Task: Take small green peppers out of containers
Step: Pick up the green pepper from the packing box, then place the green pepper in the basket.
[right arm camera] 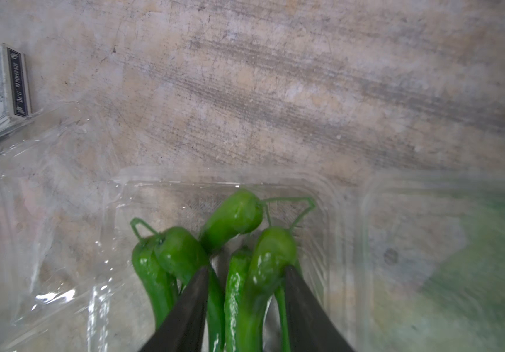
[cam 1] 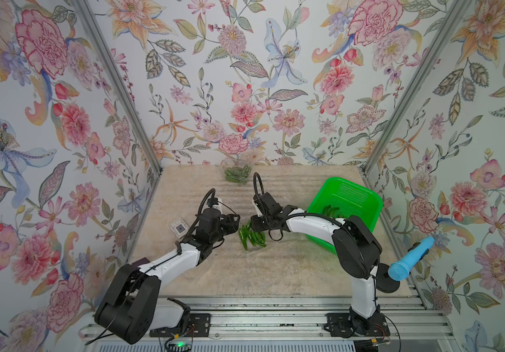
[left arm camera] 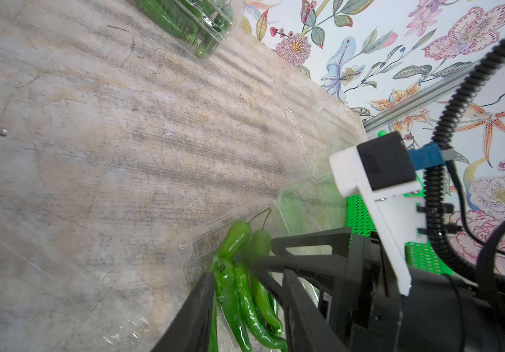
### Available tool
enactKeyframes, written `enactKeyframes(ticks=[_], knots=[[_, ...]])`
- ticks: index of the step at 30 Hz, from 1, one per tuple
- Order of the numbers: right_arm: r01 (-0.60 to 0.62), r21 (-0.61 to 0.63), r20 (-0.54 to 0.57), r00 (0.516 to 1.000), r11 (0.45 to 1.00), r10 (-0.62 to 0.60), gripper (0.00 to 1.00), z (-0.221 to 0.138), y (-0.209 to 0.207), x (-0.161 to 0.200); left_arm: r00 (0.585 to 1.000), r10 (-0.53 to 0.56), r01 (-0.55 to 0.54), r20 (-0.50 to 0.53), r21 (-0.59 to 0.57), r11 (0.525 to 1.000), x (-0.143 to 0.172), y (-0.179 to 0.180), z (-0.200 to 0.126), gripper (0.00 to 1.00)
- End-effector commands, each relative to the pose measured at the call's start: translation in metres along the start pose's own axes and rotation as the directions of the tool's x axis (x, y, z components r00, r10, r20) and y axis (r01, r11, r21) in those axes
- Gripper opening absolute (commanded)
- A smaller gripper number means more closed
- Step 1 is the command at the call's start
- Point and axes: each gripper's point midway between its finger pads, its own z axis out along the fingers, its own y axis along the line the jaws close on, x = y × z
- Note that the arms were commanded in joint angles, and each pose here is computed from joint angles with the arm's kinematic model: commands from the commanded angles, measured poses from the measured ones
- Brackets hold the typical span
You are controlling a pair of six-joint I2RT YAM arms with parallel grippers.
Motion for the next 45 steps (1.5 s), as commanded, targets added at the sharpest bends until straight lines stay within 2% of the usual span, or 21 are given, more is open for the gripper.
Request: enactKeyframes(ticks=[1, 7, 12, 16, 21, 27, 32, 37, 40, 45], knots=[[0.019, 0.096, -0.009, 1.0, 0.995, -0.019, 0.45, 0.005, -0.008, 0.001, 1.0, -0.003, 0.003, 0.013, 0.013, 1.0, -0.003, 0.002, -0.006, 0.4], [0.038, 0.143, -0.027, 0.999, 0.989, -0.035, 0.43, 0.01, -0.012, 0.01, 1.0, -0.001, 0.001, 0.017, 0.013, 1.0, -0.004, 0.003, -0.007, 0.4], [0.045, 0.144, -0.054, 0.998, 0.989, -0.038, 0.38, 0.02, -0.012, 0.019, 1.0, 0.0, 0.0, 0.017, 0.02, 1.0, -0.004, 0.002, -0.008, 0.4], [0.058, 0.147, -0.047, 0.998, 0.987, -0.051, 0.22, 0.02, -0.01, 0.017, 1.0, 0.0, 0.0, 0.016, 0.021, 1.0, -0.003, 0.002, -0.008, 0.4], [0.069, 0.143, 0.014, 0.997, 0.987, -0.072, 0.09, -0.008, -0.003, 0.001, 1.0, 0.0, 0.0, 0.014, 0.014, 1.0, -0.003, 0.004, -0.006, 0.39], [0.029, 0.147, 0.153, 0.987, 0.989, -0.051, 0.06, -0.086, -0.011, -0.018, 0.999, 0.018, -0.02, 0.038, 0.043, 0.999, -0.016, -0.013, -0.005, 0.38], [-0.074, 0.186, 0.288, 0.957, 0.98, 0.018, 0.07, -0.153, -0.057, -0.029, 0.996, 0.081, -0.083, 0.032, 0.09, 0.992, -0.023, -0.052, 0.006, 0.38], [-0.256, 0.27, 0.375, 0.916, 0.928, 0.144, 0.08, -0.195, -0.146, -0.014, 0.987, 0.161, -0.153, -0.018, 0.219, 0.964, -0.007, -0.126, 0.036, 0.38], [-0.368, 0.288, 0.395, 0.887, 0.884, 0.24, 0.08, -0.201, -0.199, 0.008, 0.975, 0.206, -0.172, -0.082, 0.304, 0.937, 0.021, -0.168, 0.062, 0.37], [-0.493, 0.292, 0.375, 0.847, 0.82, 0.376, 0.09, -0.185, -0.263, 0.045, 0.958, 0.256, -0.186, -0.133, 0.394, 0.9, 0.054, -0.219, 0.093, 0.36]])
